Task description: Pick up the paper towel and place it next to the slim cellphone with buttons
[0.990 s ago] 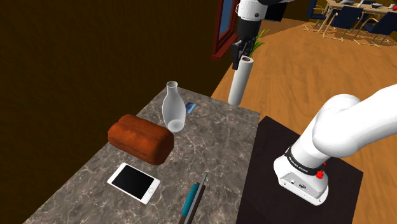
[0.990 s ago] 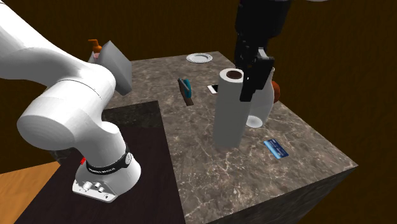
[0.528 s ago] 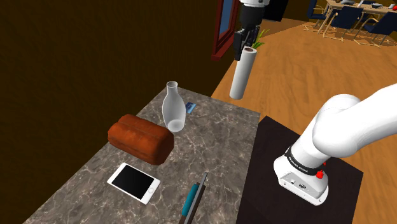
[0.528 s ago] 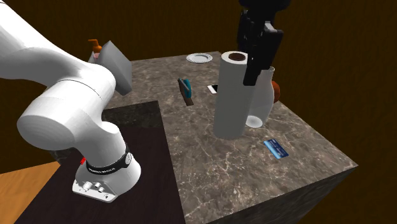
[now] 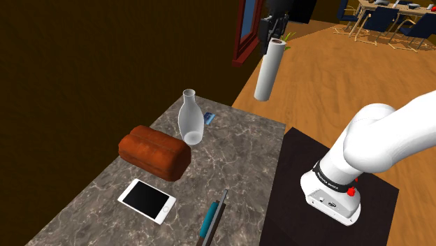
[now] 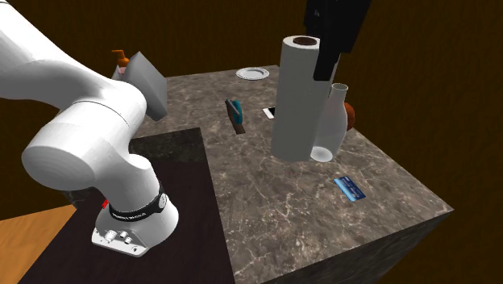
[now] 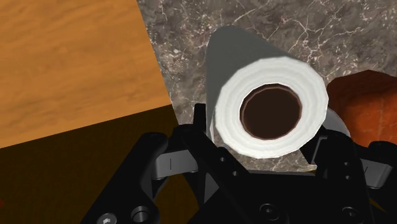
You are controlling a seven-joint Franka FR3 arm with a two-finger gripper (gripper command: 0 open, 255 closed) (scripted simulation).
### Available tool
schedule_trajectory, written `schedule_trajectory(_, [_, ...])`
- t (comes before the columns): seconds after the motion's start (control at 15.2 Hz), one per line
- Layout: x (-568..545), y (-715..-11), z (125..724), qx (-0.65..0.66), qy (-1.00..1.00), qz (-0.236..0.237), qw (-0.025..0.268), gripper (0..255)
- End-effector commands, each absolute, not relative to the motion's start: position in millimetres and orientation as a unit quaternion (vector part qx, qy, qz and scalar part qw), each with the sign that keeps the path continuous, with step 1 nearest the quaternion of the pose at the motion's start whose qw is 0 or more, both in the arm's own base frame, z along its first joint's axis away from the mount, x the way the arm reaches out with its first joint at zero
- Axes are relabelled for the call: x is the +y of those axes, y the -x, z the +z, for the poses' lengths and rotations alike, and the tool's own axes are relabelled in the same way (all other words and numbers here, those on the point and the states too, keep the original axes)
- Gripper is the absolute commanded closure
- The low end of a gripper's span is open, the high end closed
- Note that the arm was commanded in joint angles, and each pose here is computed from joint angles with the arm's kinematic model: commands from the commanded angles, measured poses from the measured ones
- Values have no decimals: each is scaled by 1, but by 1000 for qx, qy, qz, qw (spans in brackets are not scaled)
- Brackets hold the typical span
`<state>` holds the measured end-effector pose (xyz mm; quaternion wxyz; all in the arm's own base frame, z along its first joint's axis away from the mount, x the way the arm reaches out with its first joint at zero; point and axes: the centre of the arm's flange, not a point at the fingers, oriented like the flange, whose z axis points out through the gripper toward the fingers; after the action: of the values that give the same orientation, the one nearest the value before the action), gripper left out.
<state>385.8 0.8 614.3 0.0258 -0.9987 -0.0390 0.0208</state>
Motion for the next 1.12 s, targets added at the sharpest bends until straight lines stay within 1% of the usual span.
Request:
schedule_trajectory(0.0, [0,-385,625,-39,999,21,26,255])
schedule_trajectory(0.79, [0,-385,688,-39,999,21,26,255])
schedule_trajectory(1.06, [52,-373,688,-39,999,21,26,255])
